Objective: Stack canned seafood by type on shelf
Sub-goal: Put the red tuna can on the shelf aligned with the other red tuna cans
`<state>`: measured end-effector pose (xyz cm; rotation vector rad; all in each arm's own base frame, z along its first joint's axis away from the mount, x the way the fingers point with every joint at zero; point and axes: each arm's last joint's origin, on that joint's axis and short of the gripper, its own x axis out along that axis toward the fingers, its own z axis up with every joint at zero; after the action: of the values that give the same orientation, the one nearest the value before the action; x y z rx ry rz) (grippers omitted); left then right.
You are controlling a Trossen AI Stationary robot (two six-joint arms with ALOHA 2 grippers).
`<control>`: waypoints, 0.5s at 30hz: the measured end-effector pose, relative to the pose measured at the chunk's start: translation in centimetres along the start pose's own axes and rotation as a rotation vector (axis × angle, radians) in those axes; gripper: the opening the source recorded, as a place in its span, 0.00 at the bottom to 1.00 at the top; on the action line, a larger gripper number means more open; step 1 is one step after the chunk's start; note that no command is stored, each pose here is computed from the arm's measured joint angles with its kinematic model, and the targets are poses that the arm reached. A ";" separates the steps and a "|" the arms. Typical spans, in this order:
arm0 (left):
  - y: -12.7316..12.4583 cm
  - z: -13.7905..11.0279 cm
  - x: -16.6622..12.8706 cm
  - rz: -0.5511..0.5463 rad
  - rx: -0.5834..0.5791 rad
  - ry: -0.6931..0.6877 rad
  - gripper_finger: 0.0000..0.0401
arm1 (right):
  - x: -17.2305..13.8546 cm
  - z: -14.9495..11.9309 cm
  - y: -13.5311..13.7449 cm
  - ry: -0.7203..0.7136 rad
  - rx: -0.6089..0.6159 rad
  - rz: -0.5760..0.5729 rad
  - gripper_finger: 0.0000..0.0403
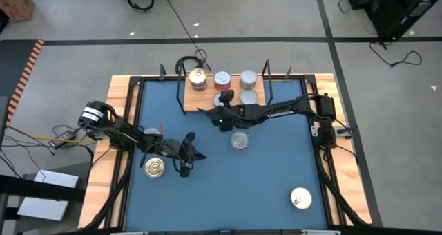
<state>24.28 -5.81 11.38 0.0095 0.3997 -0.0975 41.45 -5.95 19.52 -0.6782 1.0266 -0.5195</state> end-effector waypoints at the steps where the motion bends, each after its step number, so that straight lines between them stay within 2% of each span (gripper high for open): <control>1: 0.0 0.0 0.0 0.000 0.000 0.000 0.02 | 0.0 0.0 -0.2 -0.002 0.006 -0.003 0.74; 9: 0.0 0.0 0.0 0.000 -0.009 0.004 0.02 | -0.6 0.3 -1.0 -0.041 0.043 -0.010 0.64; 13: -0.1 0.0 0.0 -0.020 -0.009 0.002 0.02 | -2.7 0.6 -0.9 -0.050 0.067 -0.010 0.52; 15: -0.1 0.0 0.0 -0.040 -0.009 0.002 0.02 | -3.8 0.6 -0.7 -0.059 0.109 0.031 0.43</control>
<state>24.27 -5.93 11.38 -0.0079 0.4020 -0.1355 40.34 -3.70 22.54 -0.5768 0.9447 -0.5214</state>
